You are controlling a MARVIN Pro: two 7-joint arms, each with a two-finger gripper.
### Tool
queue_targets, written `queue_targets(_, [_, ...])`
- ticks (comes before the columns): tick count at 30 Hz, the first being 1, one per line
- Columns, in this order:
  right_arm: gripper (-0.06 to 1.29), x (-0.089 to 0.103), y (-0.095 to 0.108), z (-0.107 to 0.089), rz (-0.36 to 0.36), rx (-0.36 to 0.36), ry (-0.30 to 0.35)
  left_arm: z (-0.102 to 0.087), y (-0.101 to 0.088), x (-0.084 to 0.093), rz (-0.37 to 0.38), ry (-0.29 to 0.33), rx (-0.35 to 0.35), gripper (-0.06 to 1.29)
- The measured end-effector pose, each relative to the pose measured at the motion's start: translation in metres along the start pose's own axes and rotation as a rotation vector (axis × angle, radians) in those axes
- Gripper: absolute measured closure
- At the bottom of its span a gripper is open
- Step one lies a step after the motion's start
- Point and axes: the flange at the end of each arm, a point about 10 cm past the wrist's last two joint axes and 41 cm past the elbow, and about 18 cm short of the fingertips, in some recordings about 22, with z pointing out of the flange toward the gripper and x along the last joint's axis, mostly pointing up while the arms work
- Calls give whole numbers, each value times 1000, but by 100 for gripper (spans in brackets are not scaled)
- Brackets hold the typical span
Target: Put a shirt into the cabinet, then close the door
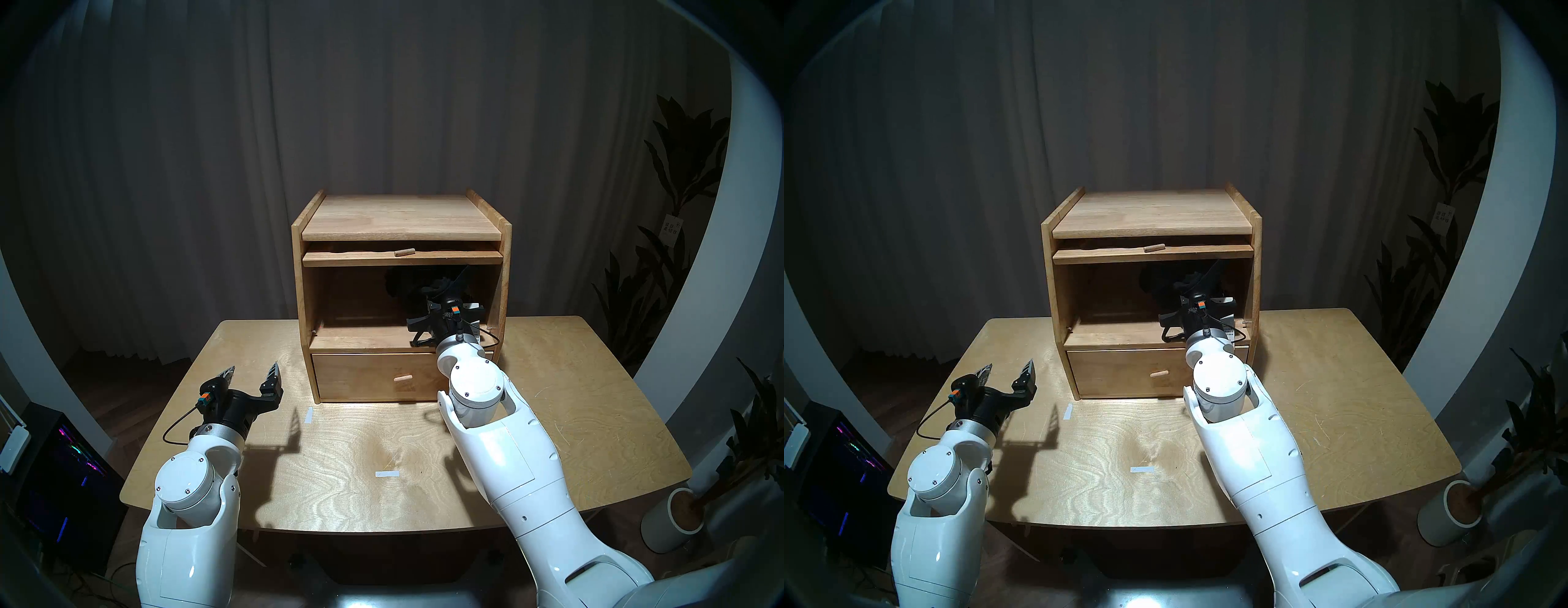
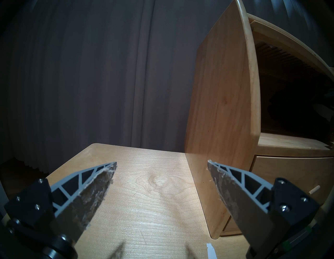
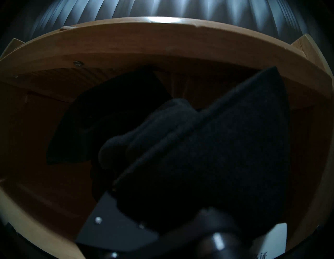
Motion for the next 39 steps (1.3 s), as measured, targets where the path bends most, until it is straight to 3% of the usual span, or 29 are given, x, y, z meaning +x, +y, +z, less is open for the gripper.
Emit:
queue_targets(10, [118, -8, 5, 24, 75, -12, 22, 0, 0, 0, 0, 0, 0, -2])
queue_targets(18, [118, 5, -5, 47, 115, -16, -77, 0, 0, 0, 0, 0, 0, -2])
queue_targets(24, [118, 18, -17, 60, 75, -11, -153, 0, 0, 0, 0, 0, 0, -2])
queue_targets(30, [118, 15, -23, 70, 8, -29, -240, 0, 0, 0, 0, 0, 0, -2])
queue_targets(39, [118, 14, -31, 73, -57, -36, -232, 0, 0, 1, 0, 2, 0, -2])
